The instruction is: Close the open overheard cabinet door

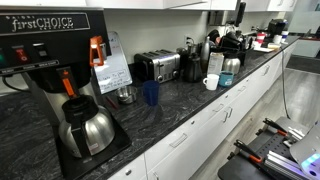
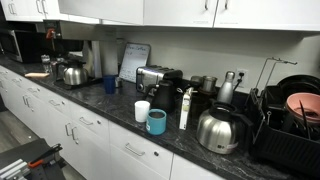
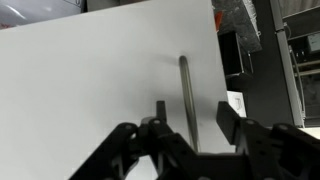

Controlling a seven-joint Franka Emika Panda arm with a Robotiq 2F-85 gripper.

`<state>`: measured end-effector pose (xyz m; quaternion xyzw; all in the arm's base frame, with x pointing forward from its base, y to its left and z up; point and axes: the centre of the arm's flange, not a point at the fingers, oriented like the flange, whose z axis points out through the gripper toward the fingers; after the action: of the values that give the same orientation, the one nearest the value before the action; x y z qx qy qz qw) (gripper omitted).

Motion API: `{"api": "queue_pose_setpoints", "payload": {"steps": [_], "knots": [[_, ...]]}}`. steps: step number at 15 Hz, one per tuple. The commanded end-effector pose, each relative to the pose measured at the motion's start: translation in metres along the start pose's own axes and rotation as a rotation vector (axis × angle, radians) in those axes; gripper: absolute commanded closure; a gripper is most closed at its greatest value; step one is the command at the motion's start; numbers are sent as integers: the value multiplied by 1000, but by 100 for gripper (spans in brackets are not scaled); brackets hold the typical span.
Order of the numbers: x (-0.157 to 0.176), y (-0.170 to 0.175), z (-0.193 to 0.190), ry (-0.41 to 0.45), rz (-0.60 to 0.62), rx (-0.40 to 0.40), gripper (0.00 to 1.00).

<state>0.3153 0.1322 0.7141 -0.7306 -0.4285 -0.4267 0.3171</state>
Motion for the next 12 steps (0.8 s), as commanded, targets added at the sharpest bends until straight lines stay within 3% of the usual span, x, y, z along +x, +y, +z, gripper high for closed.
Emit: {"api": "queue_pose_setpoints", "payload": {"steps": [1, 5, 12], "knots": [[-3, 1, 2, 31, -6, -27, 75], [2, 1, -1, 38, -13, -39, 100], [22, -11, 18, 43, -83, -56, 97]]}}
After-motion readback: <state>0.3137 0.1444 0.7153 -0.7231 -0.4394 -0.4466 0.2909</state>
